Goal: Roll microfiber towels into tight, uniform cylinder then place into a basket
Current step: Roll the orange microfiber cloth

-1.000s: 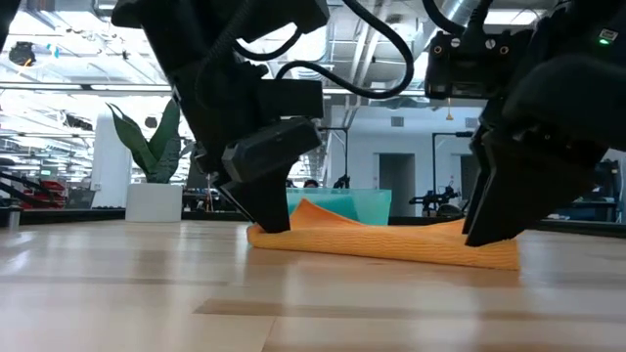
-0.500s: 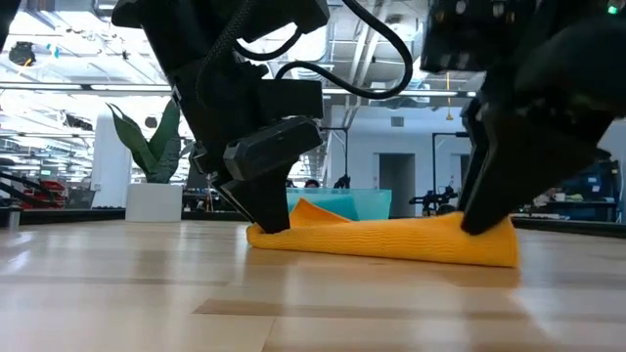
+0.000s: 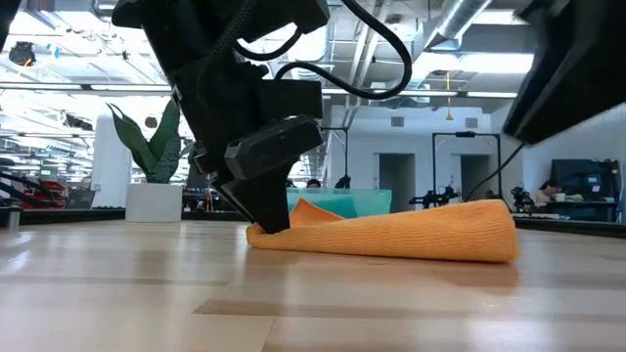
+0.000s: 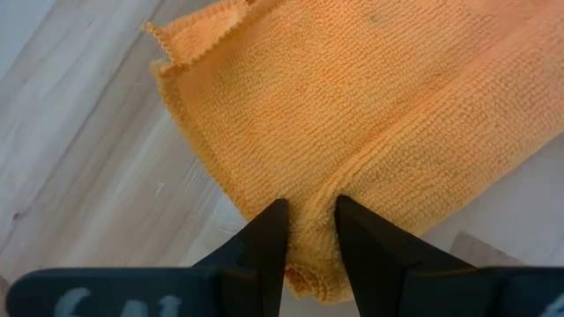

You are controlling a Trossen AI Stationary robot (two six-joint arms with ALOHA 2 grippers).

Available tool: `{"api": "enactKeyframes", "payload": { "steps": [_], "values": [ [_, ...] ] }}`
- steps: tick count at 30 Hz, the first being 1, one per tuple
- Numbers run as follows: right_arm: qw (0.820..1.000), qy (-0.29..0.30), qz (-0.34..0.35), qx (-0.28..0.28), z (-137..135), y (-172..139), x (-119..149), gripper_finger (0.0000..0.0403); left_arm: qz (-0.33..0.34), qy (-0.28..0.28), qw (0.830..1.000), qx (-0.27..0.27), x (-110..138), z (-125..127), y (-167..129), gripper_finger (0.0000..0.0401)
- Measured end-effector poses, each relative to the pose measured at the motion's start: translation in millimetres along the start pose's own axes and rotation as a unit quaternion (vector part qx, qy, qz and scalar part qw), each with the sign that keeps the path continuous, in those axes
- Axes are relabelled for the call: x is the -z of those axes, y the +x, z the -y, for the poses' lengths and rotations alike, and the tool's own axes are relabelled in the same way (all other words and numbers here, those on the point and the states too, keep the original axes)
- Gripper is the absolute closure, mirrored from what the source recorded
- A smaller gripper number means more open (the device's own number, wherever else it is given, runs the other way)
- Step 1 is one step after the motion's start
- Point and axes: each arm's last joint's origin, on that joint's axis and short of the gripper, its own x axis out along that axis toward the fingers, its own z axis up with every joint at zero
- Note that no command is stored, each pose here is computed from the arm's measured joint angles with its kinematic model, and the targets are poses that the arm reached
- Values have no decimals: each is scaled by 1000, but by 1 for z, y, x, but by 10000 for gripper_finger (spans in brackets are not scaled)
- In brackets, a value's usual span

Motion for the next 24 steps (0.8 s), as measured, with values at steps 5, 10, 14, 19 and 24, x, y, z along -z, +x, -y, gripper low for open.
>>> {"api": "enactKeyframes", "payload": {
  "steps": [5, 10, 14, 19, 24],
  "values": [
    [998, -48, 45, 10, -14, -17, 13, 295, -19, -53, 998, 16, 0, 0, 0, 305],
    [996, -65, 60, -5, -19, -4, 18, 294, -22, -81, 996, 17, 1, 1, 0, 305],
    [995, -73, 71, -14, -18, 11, 17, 286, -22, -81, 996, 17, 1, 1, 0, 305],
    [995, -77, 64, -21, -14, 22, 16, 249, -22, -81, 996, 17, 1, 1, 0, 305],
    [996, -72, 43, -21, -6, 37, 20, 210, -22, -81, 996, 17, 1, 1, 0, 305]
  ]
}}
